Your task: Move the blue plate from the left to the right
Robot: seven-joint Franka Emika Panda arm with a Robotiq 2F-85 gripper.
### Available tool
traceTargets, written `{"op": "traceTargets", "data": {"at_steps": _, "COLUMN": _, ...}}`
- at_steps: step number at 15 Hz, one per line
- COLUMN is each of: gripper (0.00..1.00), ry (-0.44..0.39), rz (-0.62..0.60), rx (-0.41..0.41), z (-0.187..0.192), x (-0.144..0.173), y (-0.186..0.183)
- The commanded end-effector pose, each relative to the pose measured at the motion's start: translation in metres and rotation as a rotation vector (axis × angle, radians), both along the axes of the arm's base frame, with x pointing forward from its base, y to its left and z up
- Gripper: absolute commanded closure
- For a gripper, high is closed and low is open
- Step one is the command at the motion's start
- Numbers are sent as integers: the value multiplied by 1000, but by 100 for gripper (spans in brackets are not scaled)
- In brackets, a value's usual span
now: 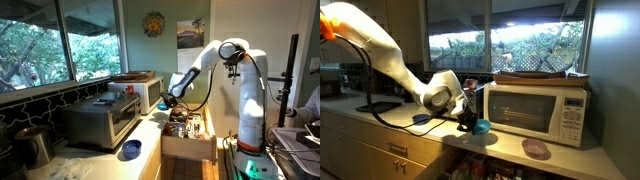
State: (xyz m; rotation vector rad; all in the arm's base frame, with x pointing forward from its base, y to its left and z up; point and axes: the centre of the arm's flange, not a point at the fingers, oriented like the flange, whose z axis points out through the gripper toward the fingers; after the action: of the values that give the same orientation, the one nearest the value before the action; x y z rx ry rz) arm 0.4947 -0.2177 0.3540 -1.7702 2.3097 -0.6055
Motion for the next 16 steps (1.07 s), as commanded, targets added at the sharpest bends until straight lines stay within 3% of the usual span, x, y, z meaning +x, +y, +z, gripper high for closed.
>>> {"op": "traceTargets", "data": {"at_steps": 1, "gripper": 99, "ry": 11, "rz": -64, "rx": 9, "z": -14, "x": 13, "y": -13}}
{"op": "traceTargets", "data": {"at_steps": 11, "gripper": 99, "ry": 80, "rz": -161, "rx": 18, "z": -42, "x": 46, "y": -25}}
{"op": "traceTargets", "data": {"at_steps": 16, "gripper": 99, "ry": 123, "rz": -162, "rx": -4, "z": -55, "x": 52, "y": -8}}
